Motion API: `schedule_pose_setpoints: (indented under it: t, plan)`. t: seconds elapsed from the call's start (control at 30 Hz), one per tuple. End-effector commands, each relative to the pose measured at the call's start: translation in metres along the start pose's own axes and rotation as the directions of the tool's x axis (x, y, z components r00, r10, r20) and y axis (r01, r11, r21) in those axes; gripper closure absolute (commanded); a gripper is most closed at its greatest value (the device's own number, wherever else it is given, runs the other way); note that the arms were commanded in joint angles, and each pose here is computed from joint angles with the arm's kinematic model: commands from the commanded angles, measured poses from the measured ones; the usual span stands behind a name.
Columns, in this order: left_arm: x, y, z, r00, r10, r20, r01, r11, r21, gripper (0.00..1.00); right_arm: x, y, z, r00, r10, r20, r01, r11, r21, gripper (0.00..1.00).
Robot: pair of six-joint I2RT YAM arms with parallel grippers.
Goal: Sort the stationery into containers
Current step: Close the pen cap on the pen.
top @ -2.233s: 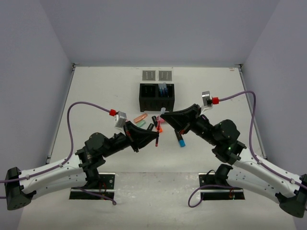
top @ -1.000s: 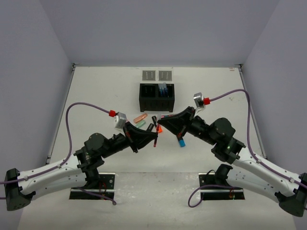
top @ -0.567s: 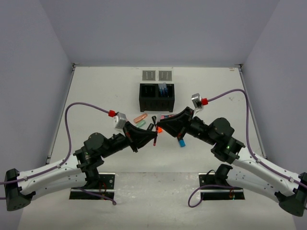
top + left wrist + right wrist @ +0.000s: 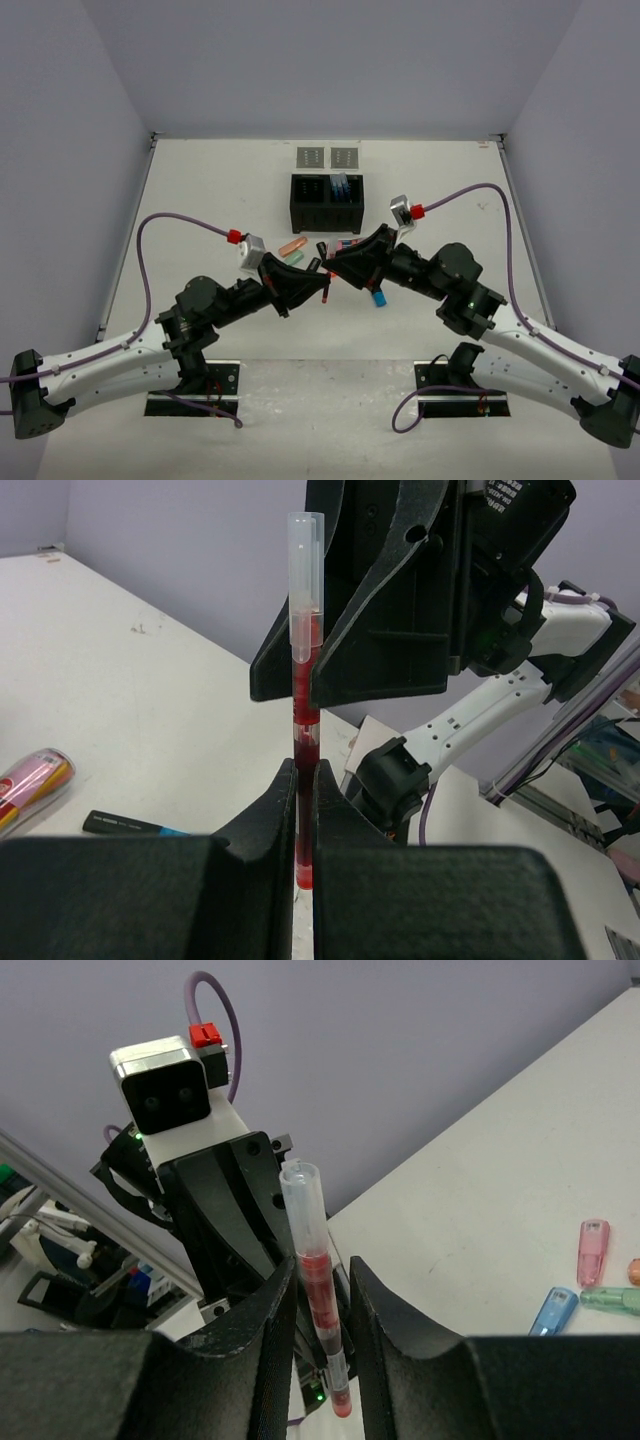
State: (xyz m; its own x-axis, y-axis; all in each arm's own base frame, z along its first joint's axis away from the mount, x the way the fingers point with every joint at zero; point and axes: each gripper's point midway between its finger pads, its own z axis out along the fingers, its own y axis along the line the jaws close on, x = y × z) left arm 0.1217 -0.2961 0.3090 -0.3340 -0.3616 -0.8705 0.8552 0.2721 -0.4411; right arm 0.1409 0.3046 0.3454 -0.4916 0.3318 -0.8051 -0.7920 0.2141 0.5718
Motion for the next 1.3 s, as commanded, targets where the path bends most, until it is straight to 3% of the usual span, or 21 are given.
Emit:
schedule_pose_setpoints:
  t: [0.0, 0.13, 0.3, 0.4, 0.57, 0.7, 0.77, 1.27]
  plan:
    - [-0.038, -0.019, 0.003, 0.994, 0.049, 0.097, -0.054, 0.997, 0.050, 1.00, -0.006, 0.017, 0.003, 1.000, -0.029, -0.005, 0.028, 0.997, -0.065, 0.71]
    - [-0.043, -0.021, 0.003, 0.993, 0.056, 0.104, -0.061, 0.997, 0.052, 1.00, -0.006, 0.017, 0.003, 1.000, -0.029, -0.006, 0.029, 0.997, -0.066, 0.73]
    - [-0.044, -0.020, 0.003, 0.993, 0.053, 0.108, -0.058, 0.997, 0.047, 1.00, -0.010, 0.021, 0.002, 0.999, -0.040, 0.003, 0.040, 0.996, -0.075, 0.97]
    - [-0.045, -0.019, 0.003, 0.993, 0.052, 0.110, -0.057, 0.998, 0.040, 1.00, -0.014, 0.024, 0.002, 0.999, -0.048, 0.012, 0.048, 0.996, -0.081, 1.00]
    - [-0.039, -0.016, 0.006, 0.995, 0.053, 0.086, -0.056, 0.998, 0.031, 0.98, -0.025, 0.028, 0.001, 0.996, -0.081, 0.042, 0.084, 0.994, -0.076, 1.00]
    - [-0.029, -0.012, 0.009, 0.997, 0.055, 0.056, -0.057, 0.998, 0.023, 0.73, -0.038, 0.035, 0.000, 0.991, -0.125, 0.053, 0.129, 0.989, -0.075, 1.00]
    - [-0.026, -0.011, 0.010, 0.997, 0.055, 0.048, -0.056, 0.998, 0.023, 0.67, -0.040, 0.037, 0.000, 0.989, -0.137, 0.049, 0.140, 0.987, -0.074, 1.00]
    - [-0.038, -0.029, 0.013, 0.994, 0.082, 0.071, -0.089, 0.991, 0.101, 0.67, -0.034, 0.046, 0.005, 0.989, -0.149, -0.002, 0.148, 0.982, -0.121, 1.00]
